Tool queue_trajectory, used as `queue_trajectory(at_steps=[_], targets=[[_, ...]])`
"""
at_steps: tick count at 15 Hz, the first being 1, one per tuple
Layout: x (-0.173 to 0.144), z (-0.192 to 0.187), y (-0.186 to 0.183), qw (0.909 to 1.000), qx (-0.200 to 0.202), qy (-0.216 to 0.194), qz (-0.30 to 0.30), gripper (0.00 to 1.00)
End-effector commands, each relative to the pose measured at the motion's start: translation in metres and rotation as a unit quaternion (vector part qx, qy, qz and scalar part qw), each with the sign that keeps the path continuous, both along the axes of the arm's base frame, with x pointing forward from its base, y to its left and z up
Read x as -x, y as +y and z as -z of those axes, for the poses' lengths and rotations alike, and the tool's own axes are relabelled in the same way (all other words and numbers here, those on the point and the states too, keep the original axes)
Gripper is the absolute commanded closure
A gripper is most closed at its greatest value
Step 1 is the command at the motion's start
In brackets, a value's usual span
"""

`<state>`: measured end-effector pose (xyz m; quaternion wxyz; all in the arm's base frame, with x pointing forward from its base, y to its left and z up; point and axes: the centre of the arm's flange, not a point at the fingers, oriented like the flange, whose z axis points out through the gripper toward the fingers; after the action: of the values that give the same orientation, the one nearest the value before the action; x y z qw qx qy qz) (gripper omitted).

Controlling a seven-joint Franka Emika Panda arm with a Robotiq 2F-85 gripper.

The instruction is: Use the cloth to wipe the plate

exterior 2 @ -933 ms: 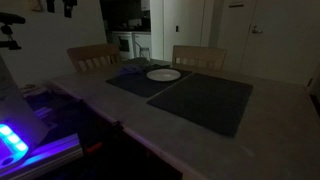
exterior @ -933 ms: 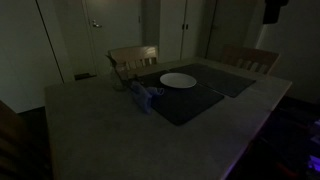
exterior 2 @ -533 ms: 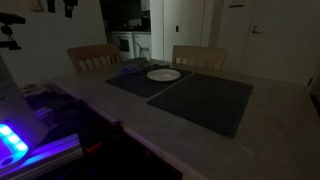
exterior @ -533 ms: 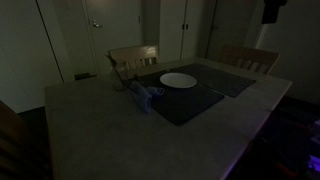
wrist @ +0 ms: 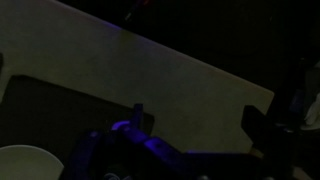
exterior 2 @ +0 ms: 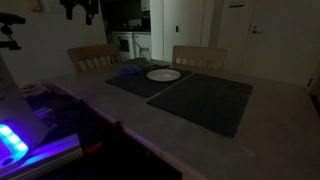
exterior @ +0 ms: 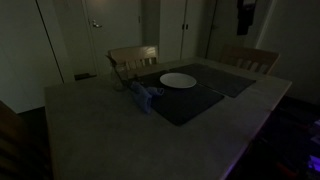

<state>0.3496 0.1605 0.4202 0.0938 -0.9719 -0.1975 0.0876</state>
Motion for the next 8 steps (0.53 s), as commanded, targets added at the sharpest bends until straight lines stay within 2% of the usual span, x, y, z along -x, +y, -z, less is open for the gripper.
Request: queue_trajectory(at_steps=[1, 3, 8], targets=[[-0.065, 0.023, -0.003, 0.9987, -0.013, 0.008, -0.048, 0.0], [-0.096, 0.034, 0.002, 0.9976, -0.024, 0.004, -0.065, 0.0], [-0.162, 0.059, 0.029, 0.9983, -0.017, -0.051, -0.025, 0.0]])
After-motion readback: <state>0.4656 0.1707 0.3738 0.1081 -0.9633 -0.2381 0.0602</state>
